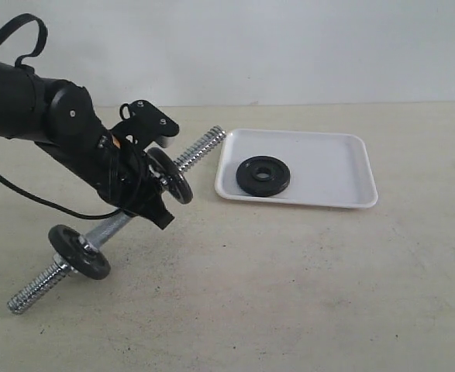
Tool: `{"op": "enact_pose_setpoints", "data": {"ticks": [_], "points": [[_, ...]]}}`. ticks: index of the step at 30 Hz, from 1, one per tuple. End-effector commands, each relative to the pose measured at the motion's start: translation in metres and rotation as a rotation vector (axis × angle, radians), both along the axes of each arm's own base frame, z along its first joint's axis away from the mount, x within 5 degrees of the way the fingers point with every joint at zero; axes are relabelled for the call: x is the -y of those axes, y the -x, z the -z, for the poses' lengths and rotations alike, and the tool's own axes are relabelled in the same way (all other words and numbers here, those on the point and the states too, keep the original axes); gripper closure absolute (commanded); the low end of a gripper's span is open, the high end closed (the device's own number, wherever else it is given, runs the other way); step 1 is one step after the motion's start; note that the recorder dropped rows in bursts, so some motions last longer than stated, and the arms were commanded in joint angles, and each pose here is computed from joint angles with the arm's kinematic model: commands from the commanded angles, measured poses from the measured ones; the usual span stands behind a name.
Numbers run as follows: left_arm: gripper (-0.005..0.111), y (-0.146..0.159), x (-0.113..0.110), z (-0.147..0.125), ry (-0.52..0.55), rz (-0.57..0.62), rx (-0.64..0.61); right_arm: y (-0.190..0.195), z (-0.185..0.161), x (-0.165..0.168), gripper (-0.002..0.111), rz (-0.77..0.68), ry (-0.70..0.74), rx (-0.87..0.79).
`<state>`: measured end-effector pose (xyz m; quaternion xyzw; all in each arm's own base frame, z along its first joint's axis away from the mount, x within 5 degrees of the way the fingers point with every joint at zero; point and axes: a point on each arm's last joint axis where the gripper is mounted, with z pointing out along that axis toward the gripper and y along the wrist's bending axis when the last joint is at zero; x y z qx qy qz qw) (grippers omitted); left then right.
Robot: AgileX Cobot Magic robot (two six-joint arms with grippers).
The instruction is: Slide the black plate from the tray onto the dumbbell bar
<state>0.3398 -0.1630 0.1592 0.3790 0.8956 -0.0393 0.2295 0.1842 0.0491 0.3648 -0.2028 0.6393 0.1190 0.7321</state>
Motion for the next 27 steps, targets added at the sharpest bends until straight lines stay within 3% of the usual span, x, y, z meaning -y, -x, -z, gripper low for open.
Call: {"op": "enact_pose_setpoints", "data": {"ticks": [1,5,8,9,13,14,17,21,23,25,27], "points": [[0.102,-0.012,-0.007,-0.031,0.065,-0.046,0.138,-0.050,0.005,-0.009,0.106,-0.047,0.185,0.037],[0.102,-0.012,-0.009,-0.036,0.071,-0.051,0.154,-0.090,0.014,-0.010,0.106,-0.028,0.223,-0.018],[0.102,-0.011,-0.009,-0.038,0.073,-0.051,0.158,-0.116,0.023,-0.009,0.106,0.023,0.154,-0.164],[0.102,-0.011,-0.009,-0.038,0.073,-0.050,0.156,-0.124,0.030,-0.013,0.106,0.027,0.191,-0.218],[0.102,-0.010,-0.009,-0.039,0.071,-0.050,0.152,-0.133,0.042,-0.039,0.105,-0.066,0.266,-0.349],[0.102,-0.010,-0.009,-0.039,0.071,-0.049,0.150,-0.136,0.043,-0.046,0.104,-0.078,0.219,-0.390],[0.102,-0.010,-0.009,-0.039,0.071,-0.049,0.150,-0.142,0.052,-0.061,0.085,-0.141,0.188,-0.440],[0.102,-0.009,-0.009,-0.038,0.065,-0.047,0.133,-0.157,0.073,-0.062,0.031,-0.069,0.196,-0.493],[0.102,-0.008,-0.009,-0.038,0.063,-0.047,0.128,-0.165,0.084,-0.058,0.013,-0.003,0.188,-0.525],[0.102,-0.008,-0.009,-0.038,0.063,-0.047,0.128,-0.170,0.095,-0.058,0.006,0.005,0.190,-0.557],[0.102,-0.008,-0.009,-0.038,0.063,-0.046,0.127,-0.171,0.104,-0.062,0.007,-0.023,0.150,-0.608]]}}
